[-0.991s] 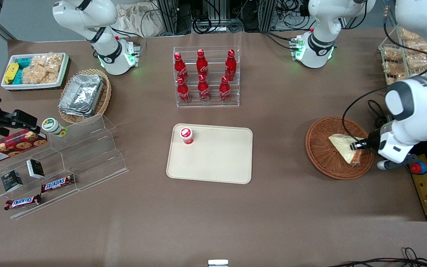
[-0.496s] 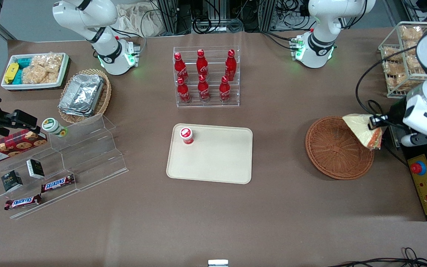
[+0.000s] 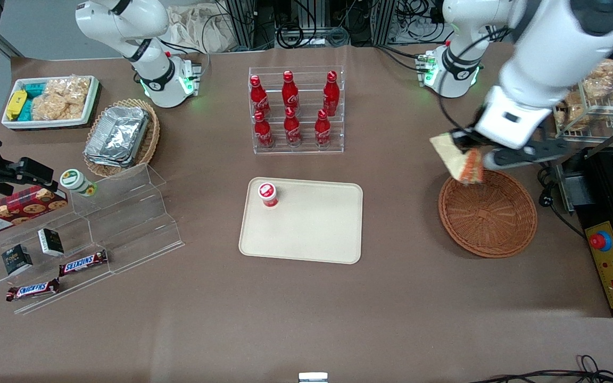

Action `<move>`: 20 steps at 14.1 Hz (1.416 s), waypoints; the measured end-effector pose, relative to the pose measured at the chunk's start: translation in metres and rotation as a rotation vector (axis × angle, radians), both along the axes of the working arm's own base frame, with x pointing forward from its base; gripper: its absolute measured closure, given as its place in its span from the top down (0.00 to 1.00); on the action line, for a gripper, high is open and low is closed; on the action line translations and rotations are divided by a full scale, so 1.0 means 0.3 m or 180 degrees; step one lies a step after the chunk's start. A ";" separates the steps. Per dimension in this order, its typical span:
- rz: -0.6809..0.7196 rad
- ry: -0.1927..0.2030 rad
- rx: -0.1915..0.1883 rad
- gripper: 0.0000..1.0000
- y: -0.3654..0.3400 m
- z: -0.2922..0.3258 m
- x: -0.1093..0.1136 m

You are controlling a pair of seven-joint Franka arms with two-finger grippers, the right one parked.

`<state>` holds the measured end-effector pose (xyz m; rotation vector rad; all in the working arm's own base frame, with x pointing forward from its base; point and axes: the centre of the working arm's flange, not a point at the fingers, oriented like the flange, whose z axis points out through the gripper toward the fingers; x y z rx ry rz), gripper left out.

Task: Place sandwich from basket to tray
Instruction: 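Lift the sandwich and carry it over the cream tray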

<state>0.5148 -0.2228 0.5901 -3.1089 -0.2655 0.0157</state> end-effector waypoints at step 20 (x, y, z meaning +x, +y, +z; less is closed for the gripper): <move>-0.0503 0.0201 0.0040 0.27 -0.702 -1.081 0.092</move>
